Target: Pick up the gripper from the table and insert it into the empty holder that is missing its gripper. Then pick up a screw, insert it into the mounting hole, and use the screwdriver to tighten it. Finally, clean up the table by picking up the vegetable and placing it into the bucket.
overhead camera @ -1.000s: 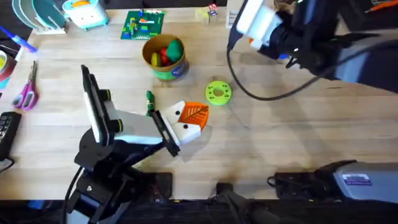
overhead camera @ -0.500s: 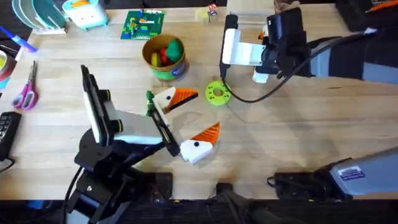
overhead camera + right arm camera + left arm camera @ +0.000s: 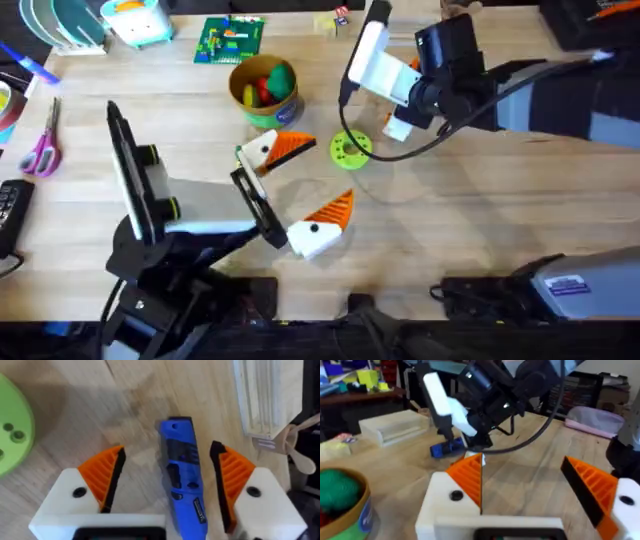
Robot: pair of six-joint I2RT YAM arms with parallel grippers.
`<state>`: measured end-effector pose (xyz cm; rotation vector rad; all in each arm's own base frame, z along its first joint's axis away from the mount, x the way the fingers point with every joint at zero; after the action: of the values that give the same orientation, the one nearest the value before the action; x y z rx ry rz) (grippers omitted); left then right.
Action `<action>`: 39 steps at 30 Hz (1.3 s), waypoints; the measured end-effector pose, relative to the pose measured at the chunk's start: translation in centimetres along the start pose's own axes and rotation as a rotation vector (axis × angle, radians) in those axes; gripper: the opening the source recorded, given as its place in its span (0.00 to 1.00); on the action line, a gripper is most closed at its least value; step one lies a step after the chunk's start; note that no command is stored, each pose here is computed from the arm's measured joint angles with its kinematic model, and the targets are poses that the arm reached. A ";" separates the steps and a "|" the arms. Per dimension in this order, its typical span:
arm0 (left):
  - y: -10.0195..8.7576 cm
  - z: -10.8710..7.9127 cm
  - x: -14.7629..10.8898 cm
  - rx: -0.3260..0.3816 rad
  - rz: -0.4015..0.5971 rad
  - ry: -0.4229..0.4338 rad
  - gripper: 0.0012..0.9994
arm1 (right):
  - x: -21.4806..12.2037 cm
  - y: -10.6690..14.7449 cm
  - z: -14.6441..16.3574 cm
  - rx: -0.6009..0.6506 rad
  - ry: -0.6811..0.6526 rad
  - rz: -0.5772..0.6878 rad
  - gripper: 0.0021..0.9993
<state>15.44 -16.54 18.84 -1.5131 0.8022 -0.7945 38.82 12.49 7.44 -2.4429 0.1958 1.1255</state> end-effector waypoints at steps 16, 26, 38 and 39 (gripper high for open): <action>-3.7 3.6 -7.3 -0.317 0.580 -0.566 0.99 | -10.1 -8.1 -2.2 0.678 -0.202 -0.454 0.99; -1.2 7.9 -3.8 -0.393 0.907 -0.656 0.99 | -11.0 -9.3 -0.9 0.861 -0.369 -0.478 0.99; 5.5 14.2 -7.6 -0.658 1.179 -0.951 0.99 | -11.0 -9.3 -0.5 0.938 -0.412 -0.461 0.99; 5.9 14.8 -8.2 -0.694 1.186 -0.981 0.99 | -11.0 -9.3 -0.5 0.940 -0.413 -0.460 0.99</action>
<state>23.27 -2.23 11.43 -1.3884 1.0062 1.1248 34.72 19.95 19.07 -1.3119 0.0118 0.9813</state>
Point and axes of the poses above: each hand's point on the last joint's axis, 136 mm out from that joint toward the fingers, its own x axis out along the fingers, its own z axis along the line the jaws close on, y = z × x, the point moved 1 cm from there along -x, back along the fingers, and after that the axes turned 1 degree about x, right-handed, at the moved point
